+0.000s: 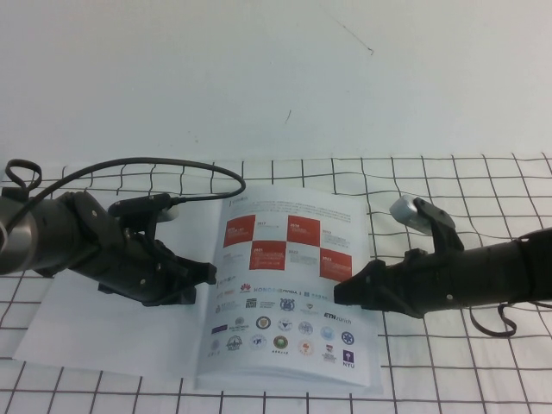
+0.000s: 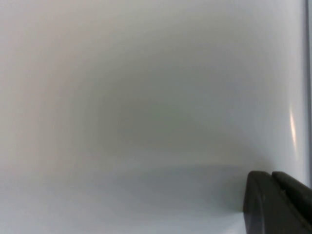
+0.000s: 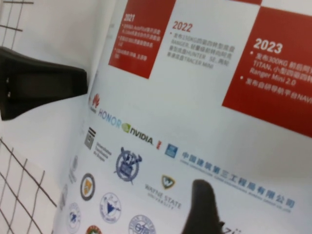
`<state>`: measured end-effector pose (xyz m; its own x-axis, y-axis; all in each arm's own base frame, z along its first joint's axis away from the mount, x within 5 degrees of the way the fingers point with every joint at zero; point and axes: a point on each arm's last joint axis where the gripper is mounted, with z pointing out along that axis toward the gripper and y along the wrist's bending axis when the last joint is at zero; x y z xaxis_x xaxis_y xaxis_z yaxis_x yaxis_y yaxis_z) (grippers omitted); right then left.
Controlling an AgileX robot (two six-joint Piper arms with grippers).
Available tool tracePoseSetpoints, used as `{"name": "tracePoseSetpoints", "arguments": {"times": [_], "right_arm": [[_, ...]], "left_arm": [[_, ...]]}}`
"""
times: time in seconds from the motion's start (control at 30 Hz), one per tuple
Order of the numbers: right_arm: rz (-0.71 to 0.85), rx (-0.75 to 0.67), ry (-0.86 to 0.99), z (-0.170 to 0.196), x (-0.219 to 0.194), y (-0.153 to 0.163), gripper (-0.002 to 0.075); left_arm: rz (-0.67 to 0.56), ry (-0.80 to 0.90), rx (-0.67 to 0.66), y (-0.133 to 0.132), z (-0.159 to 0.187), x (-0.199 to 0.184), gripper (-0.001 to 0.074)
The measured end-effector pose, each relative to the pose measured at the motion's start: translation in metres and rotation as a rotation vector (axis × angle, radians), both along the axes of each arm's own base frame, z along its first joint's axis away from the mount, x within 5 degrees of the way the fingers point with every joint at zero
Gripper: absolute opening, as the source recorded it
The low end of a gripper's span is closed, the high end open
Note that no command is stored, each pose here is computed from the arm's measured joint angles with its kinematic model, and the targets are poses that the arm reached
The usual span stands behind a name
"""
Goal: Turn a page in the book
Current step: Open the closed book
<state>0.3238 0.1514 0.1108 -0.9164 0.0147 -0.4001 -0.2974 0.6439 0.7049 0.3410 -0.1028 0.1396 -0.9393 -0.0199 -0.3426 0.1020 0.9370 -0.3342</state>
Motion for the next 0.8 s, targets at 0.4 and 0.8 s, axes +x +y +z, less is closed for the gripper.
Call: {"name": "tracePoseSetpoints", "arguments": {"times": [0.4, 0.8], "right_arm": [[0.084, 0.127, -0.054, 0.01, 0.0, 0.01, 0.0484], [0.014, 0.075, -0.04, 0.006, 0.006, 0.0, 0.0484]], "left_arm": [[-0.005, -0.001, 0.001, 0.0, -0.001, 0.0, -0.0002], [-0.01, -0.003, 0.003, 0.0, -0.001, 0.0, -0.0002]]}}
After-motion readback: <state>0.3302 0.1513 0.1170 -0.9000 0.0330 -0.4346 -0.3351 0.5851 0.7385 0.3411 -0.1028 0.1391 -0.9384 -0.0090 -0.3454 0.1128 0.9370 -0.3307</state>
